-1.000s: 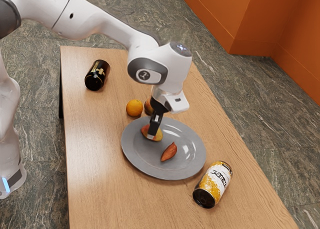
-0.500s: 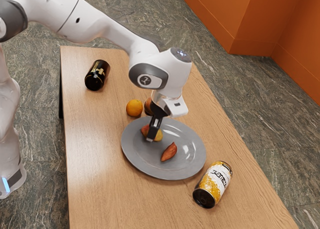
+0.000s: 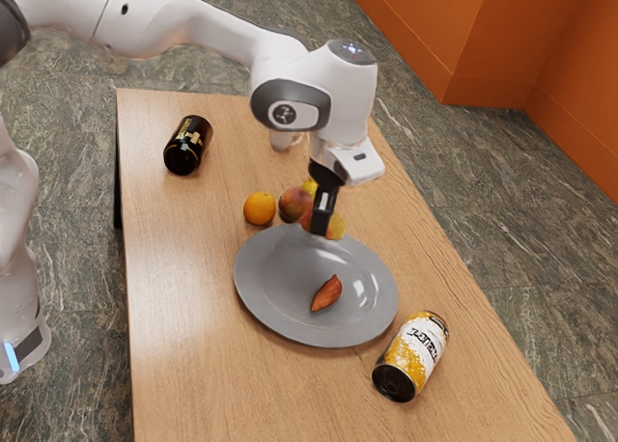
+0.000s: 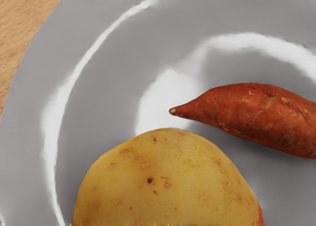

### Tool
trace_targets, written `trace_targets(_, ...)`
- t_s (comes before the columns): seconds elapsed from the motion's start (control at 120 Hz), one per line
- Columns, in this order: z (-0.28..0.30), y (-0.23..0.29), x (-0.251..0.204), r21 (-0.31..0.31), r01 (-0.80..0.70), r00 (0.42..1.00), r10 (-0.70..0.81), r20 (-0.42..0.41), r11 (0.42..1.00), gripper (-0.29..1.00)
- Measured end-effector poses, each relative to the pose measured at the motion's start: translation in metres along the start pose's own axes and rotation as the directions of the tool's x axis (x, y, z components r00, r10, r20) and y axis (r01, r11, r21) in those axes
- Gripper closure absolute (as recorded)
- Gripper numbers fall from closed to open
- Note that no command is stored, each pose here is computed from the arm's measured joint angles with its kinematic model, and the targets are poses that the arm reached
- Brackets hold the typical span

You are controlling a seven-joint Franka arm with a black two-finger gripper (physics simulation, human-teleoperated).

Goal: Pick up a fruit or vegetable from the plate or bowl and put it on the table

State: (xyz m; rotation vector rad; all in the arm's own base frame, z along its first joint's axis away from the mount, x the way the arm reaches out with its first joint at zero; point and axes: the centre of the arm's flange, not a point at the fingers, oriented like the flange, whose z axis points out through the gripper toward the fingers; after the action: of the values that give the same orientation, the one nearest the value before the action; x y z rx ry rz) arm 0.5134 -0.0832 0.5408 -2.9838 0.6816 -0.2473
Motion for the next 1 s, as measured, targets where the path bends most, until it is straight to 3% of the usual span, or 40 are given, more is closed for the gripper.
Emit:
trace_targets(0.158,-0.025,-0.042,0.024,0.015,0.062,0.998,-0.062,-0.032,0.998,0.34)
trace_targets(0.375,0.000,-0.113,0.050,0.001,0.158,0.987,-0.158,0.015,0.987,0.34)
trace_targets(0.717,0.039,-0.110,0.090,-0.033,0.131,0.989,-0.129,0.073,0.991,0.34)
trace_targets(0.842,0.040,-0.110,0.090,-0.041,0.131,0.989,-0.128,0.079,0.991,0.14)
trace_targets(1.0,0.039,-0.117,0.086,-0.041,0.151,0.986,-0.147,0.084,0.988,0.05)
